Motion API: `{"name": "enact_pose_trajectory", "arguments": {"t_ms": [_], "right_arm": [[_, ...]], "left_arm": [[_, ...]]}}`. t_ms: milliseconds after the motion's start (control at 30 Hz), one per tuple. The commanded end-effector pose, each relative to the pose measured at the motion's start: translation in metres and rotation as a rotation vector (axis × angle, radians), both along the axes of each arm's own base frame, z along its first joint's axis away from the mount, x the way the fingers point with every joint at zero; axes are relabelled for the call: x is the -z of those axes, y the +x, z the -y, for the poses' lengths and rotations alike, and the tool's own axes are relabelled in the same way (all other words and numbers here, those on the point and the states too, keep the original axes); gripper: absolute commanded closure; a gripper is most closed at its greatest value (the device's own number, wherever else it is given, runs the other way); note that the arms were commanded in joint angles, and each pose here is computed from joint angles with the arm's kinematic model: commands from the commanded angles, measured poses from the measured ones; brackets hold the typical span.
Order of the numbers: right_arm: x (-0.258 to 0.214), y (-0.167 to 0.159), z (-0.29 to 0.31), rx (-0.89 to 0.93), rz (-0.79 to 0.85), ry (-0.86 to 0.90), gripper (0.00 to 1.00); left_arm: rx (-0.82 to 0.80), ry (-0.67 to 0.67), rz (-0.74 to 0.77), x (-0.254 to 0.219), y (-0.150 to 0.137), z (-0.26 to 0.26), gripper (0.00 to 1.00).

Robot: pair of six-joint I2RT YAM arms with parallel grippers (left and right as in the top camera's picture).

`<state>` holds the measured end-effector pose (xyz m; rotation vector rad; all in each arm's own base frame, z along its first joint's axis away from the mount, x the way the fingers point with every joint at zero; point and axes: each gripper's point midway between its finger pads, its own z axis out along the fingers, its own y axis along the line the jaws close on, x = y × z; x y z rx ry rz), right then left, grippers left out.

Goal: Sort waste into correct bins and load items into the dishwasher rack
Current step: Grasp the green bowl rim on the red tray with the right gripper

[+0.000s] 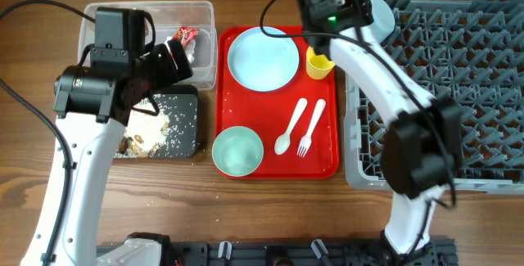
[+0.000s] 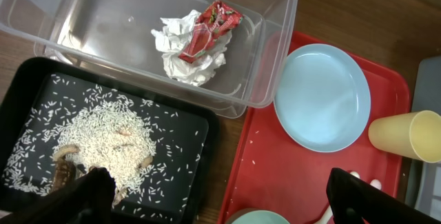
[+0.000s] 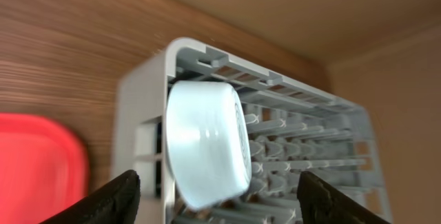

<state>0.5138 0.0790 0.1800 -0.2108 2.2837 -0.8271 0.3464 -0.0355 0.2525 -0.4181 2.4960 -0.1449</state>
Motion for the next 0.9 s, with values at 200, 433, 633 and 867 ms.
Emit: {"name": "enact_pose_trajectory", "arguments": {"t_ms": [200, 433, 633, 867], "right_arm": [[-0.032, -0.101, -0.127, -0.4, -0.354, 0.863, 0.29], [0.02, -0.176, -0.17, -0.334, -0.686, 1.072, 0.45], [0.075, -0.227, -0.203, -0.203, -0.805, 1.088, 0.45], [0.113, -0.255, -0.21, -0.038, -0.75, 0.975, 0.45]], "left_arm": [[-0.001, 0.012, 0.018, -0.006, 0.002, -0.003, 0.0], [-0.001, 0.012, 0.018, -0.006, 0.002, -0.003, 0.0], [0.0, 0.013, 0.018, -0.006, 0.002, -0.003, 0.0], [-0.001, 0.012, 0.018, -0.006, 0.002, -0.003, 0.0]]}}
